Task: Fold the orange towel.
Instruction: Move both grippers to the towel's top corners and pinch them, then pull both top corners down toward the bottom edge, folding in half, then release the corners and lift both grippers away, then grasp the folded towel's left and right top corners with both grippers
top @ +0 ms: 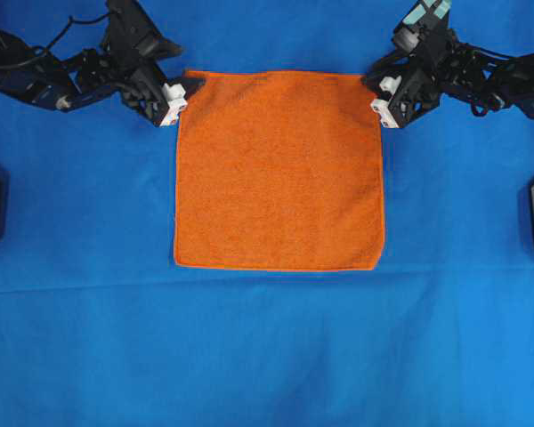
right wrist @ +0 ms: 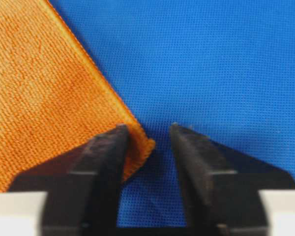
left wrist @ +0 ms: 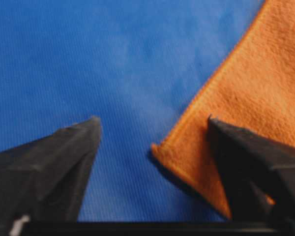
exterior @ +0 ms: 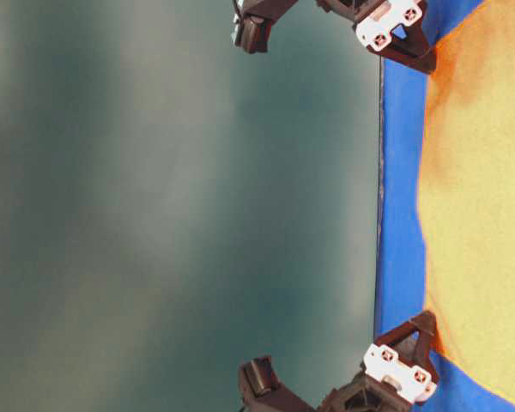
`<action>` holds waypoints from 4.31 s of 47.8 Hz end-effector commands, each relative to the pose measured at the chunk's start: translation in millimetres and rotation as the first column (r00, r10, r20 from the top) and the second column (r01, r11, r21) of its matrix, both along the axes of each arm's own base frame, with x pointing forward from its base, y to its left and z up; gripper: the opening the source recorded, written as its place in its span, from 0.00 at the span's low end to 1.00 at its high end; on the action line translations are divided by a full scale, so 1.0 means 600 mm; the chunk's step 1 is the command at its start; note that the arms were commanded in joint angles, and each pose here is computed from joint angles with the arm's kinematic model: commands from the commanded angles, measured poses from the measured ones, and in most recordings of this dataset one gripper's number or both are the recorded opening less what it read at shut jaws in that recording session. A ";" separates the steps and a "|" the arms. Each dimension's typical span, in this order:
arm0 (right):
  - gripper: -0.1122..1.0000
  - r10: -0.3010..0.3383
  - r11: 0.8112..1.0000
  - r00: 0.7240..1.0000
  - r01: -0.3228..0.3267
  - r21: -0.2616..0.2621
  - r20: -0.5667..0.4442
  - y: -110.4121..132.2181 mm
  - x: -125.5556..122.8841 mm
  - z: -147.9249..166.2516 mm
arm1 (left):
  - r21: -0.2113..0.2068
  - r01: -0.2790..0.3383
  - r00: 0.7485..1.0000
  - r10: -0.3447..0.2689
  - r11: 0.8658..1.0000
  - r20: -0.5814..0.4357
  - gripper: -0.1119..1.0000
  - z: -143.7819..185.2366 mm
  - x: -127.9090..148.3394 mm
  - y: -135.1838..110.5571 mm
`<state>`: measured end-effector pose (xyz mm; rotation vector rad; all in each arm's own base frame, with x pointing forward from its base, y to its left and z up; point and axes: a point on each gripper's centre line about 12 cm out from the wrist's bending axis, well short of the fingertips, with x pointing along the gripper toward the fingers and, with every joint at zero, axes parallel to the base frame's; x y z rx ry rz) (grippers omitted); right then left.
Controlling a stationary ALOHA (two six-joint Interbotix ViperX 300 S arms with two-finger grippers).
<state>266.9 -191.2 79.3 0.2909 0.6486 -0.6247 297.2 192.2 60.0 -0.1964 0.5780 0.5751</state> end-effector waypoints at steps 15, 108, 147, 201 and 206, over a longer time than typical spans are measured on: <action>0.11 0.009 1.000 1.000 -0.009 -0.023 0.022 -0.005 0.007 0.011 | 0.038 0.067 0.997 -0.066 0.997 -0.026 0.13 0.004 0.015 -0.015; 0.11 0.418 0.881 0.897 -0.439 0.177 0.142 0.324 -0.001 0.112 | -0.091 0.583 0.813 -0.579 0.808 0.068 0.13 0.123 0.003 -0.379; 0.59 0.435 0.868 0.897 -0.442 0.225 0.085 0.341 0.009 0.093 | -0.096 0.584 0.812 -0.583 0.806 0.044 0.75 0.118 0.026 -0.382; 0.66 0.286 0.950 0.956 -0.272 0.155 -0.071 0.197 0.014 0.049 | -0.086 0.417 0.897 -0.425 0.905 -0.124 0.75 0.065 0.022 -0.246; 0.66 0.287 0.948 0.954 -0.271 0.165 -0.084 0.196 0.017 0.036 | -0.087 0.416 0.893 -0.425 0.905 -0.146 0.76 0.054 0.026 -0.241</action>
